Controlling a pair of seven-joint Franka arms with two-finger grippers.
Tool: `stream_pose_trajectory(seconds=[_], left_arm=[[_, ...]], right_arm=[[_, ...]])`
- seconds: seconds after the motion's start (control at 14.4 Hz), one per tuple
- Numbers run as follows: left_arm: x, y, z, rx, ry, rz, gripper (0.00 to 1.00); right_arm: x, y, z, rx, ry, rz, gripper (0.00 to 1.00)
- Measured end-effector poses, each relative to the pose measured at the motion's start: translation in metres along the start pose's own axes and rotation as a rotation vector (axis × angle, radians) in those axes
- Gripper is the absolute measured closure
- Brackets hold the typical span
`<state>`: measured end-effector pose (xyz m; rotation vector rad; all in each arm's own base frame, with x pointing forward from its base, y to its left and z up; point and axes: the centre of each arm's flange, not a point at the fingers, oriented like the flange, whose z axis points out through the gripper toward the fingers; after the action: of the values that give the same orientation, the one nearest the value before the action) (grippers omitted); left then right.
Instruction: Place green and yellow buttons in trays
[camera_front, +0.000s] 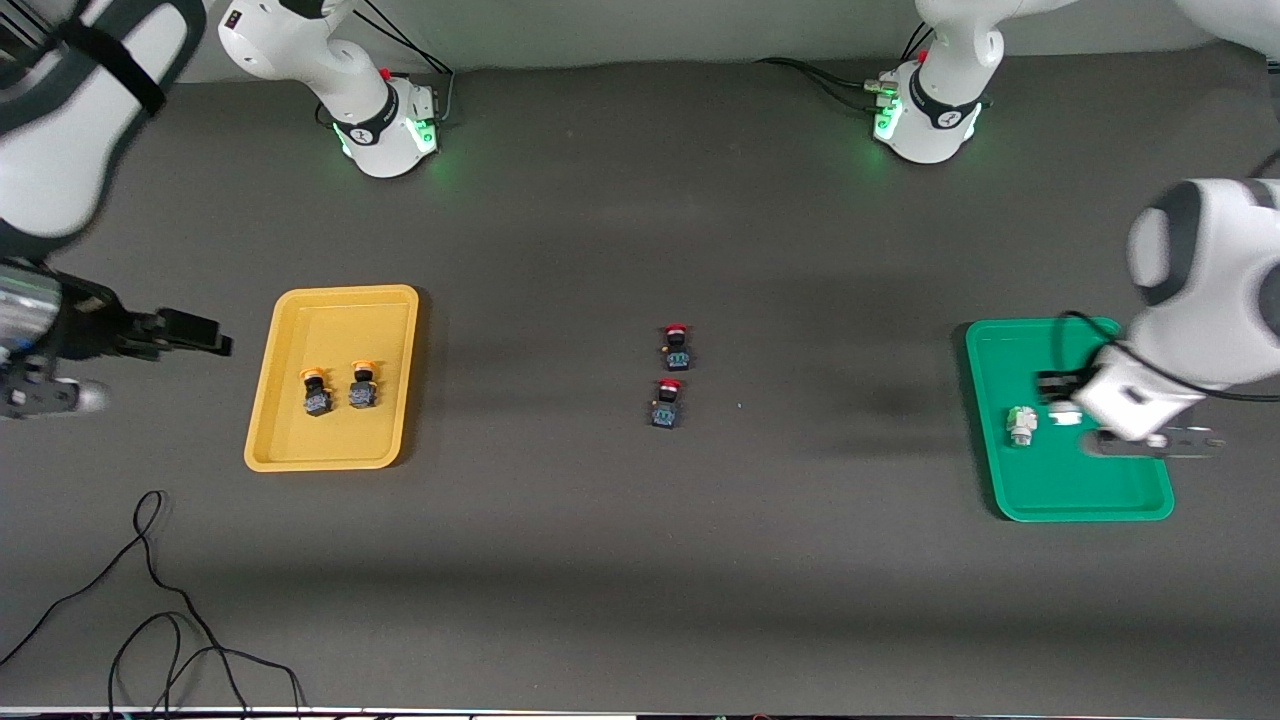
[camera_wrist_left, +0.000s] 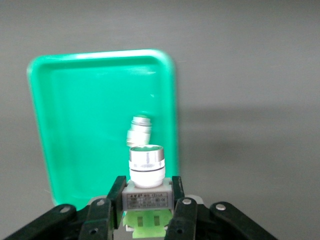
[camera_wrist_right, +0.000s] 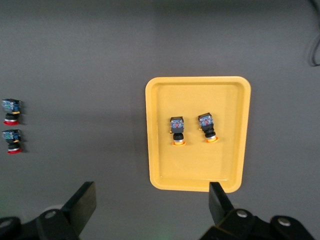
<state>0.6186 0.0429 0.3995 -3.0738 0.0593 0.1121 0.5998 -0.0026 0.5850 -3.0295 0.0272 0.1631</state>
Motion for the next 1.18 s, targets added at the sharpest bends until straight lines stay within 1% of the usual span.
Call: stream_pose_trajectory(seconds=[0.14,0.21,0.35,0.42,0.49,0.63,0.7,0.77,0.84,0.91,1.05,1.18], left_arm=[[-0.003,-0.065,0.049,-0.023,0.018,0.01,0.59],[-0.005,-0.084,0.079,-0.035,0.029,0.007,0.59],[-0.007,-0.095,0.134,-0.056,0.051,0.006,0.59],[-0.007,-0.093,0.157,-0.066,0.052,0.008,0.59],[-0.007,-0.092,0.175,-0.075,0.044,0.009,0.59],[-0.008,-0.092,0.195,-0.084,0.037,0.008,0.59],[-0.008,-0.093,0.198,-0.085,0.035,0.007,0.55],[-0.007,-0.094,0.196,-0.083,0.038,0.007,0.46],[-0.005,-0.095,0.192,-0.08,0.046,0.006,0.34],[-0.004,-0.096,0.185,-0.074,0.056,0.007,0.24],[-0.001,-0.1,0.158,-0.053,0.073,0.027,0.02],[-0.003,-0.106,0.109,-0.026,0.07,0.062,0.0]], right_arm=[[-0.012,0.008,-0.025,0.005,0.017,0.013,0.0],[-0.016,0.014,-0.031,0.009,0.024,0.022,0.0],[-0.019,0.021,-0.034,0.017,0.023,0.033,0.0],[-0.019,0.021,-0.033,0.019,0.018,0.033,0.0],[-0.019,0.017,-0.032,0.019,0.015,0.026,0.0],[-0.018,0.007,-0.03,0.016,0.011,0.01,0.0],[-0.018,0.001,-0.029,0.011,0.008,0.002,0.0],[-0.019,-0.005,-0.028,-0.001,0.003,-0.003,0.0],[-0.02,-0.009,-0.028,-0.013,-0.001,-0.007,0.0],[-0.02,-0.012,-0.028,-0.02,-0.003,-0.01,0.0],[-0.02,-0.012,-0.028,-0.024,-0.006,-0.007,0.0],[-0.019,-0.009,-0.026,-0.023,-0.009,-0.002,0.0]])
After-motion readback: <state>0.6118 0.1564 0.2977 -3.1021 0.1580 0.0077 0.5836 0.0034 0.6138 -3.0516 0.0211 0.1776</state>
